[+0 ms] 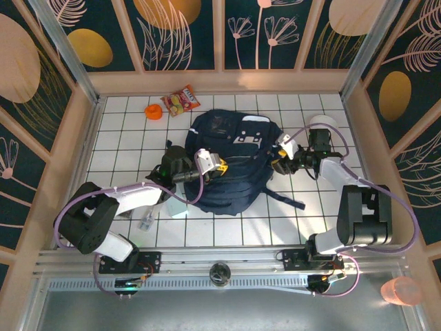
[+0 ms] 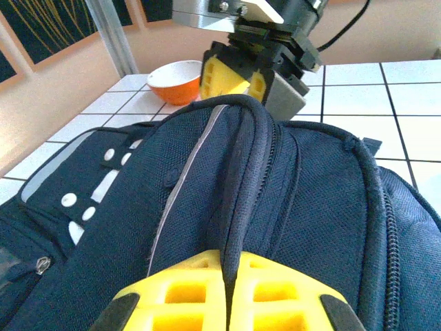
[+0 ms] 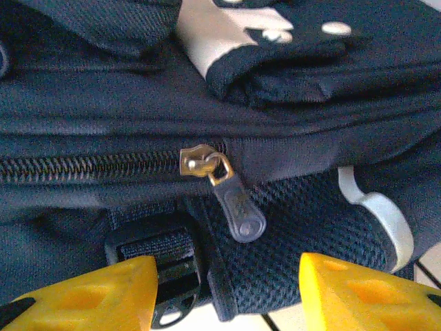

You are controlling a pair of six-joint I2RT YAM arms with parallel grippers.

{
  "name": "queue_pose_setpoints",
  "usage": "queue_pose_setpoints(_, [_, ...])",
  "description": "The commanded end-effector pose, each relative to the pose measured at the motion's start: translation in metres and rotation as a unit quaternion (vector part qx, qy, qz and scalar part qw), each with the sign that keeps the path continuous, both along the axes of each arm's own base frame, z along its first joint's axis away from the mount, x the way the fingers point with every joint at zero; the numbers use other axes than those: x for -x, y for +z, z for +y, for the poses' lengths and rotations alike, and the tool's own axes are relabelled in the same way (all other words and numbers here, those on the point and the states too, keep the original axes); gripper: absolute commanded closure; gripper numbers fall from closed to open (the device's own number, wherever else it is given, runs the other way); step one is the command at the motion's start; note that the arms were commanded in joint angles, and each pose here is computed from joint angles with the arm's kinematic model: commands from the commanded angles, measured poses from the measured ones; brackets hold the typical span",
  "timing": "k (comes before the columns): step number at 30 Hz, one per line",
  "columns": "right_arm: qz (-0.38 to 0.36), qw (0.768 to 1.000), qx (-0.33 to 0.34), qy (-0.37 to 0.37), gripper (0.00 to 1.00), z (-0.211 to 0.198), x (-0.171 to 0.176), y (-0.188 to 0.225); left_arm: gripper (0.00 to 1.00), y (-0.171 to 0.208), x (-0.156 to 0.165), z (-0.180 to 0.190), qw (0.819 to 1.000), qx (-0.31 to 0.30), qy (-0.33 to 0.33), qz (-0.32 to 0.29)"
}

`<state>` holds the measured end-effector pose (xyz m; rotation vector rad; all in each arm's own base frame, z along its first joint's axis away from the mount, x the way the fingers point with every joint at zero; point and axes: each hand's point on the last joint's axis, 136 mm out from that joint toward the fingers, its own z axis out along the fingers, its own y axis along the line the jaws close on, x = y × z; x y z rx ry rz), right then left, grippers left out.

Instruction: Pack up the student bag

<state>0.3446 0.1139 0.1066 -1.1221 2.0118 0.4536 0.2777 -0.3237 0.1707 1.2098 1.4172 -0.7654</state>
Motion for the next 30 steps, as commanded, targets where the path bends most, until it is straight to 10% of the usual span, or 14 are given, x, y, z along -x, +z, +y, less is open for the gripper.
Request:
queue_pose_setpoints(1, [-0.054,0.998,-0.015,0.04,0.43,0.007,-0.014,0.02,1.0,0.04,0.014,-0.005,0.996,0.046,-0.051,-0.055])
queue_pose_setpoints(22, [0.034,0.992,-0.036,0.116,0.68,0.027,0.017,0.02,1.0,0.041,0.008,-0.007,0.997,0.044,-0.047,-0.052])
queue_pose_setpoints(30, [0.015,0.998,-0.046,0.028,0.58,0.0,-0.005,0.034,1.0,0.042,0.008,-0.008,0.996,0.048,-0.048,-0.052])
